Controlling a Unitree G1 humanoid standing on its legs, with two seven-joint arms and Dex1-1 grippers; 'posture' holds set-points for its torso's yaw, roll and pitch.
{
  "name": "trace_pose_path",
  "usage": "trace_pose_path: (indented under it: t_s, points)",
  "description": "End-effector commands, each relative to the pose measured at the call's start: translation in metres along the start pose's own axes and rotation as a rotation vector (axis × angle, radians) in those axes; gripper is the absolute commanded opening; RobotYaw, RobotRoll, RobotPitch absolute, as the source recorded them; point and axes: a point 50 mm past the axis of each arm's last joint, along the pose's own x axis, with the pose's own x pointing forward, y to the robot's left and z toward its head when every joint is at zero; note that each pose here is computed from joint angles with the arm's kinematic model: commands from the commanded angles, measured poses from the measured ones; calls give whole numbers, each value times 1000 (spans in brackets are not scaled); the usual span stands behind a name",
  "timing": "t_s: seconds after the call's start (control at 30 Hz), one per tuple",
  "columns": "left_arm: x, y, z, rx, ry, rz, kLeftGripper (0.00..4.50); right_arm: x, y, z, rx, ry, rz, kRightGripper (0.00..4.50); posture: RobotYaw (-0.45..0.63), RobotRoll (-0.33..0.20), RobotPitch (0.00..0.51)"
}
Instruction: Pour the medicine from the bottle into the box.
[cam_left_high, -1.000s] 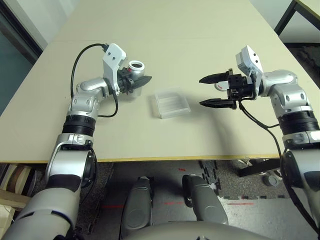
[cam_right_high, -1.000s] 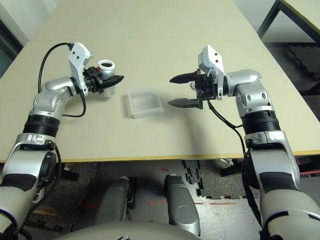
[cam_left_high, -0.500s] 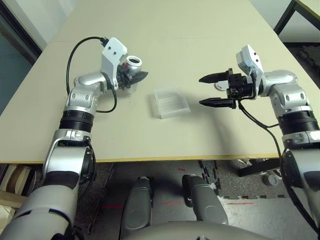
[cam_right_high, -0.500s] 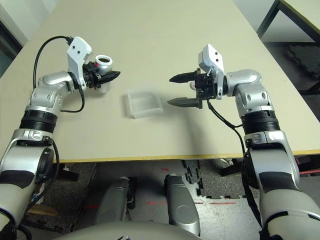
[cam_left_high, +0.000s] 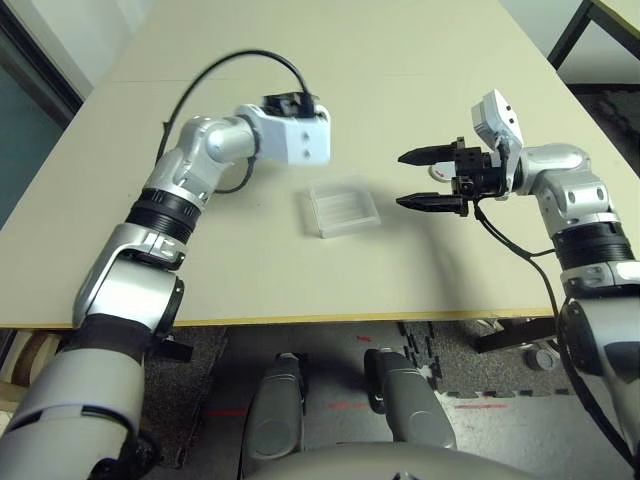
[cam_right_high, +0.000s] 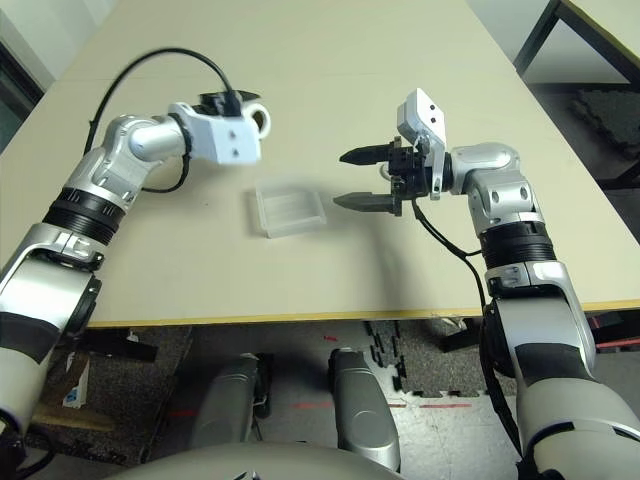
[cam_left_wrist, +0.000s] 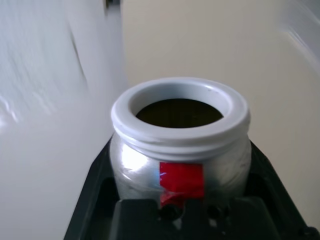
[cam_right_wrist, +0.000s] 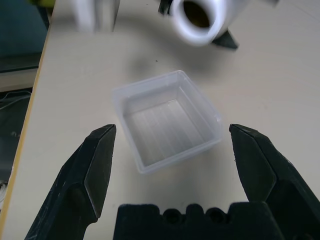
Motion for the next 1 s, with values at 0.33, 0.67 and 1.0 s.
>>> trace_pose_path:
  t_s: [0.33,0.67,1.0]
  points:
    - [40,-4,5,610,-116,-73,2668,-1,-5,7,29,-73,-33,4500,-90,0,161]
    - [34,2,-6,379,-48,-56,2668,-5,-1,2,22,-44,-24,4500,-83,0,167]
    - [12,4,-39,-611,143,-24,2668,-1,1,-3,-18,10,12,4500,-72,0,178]
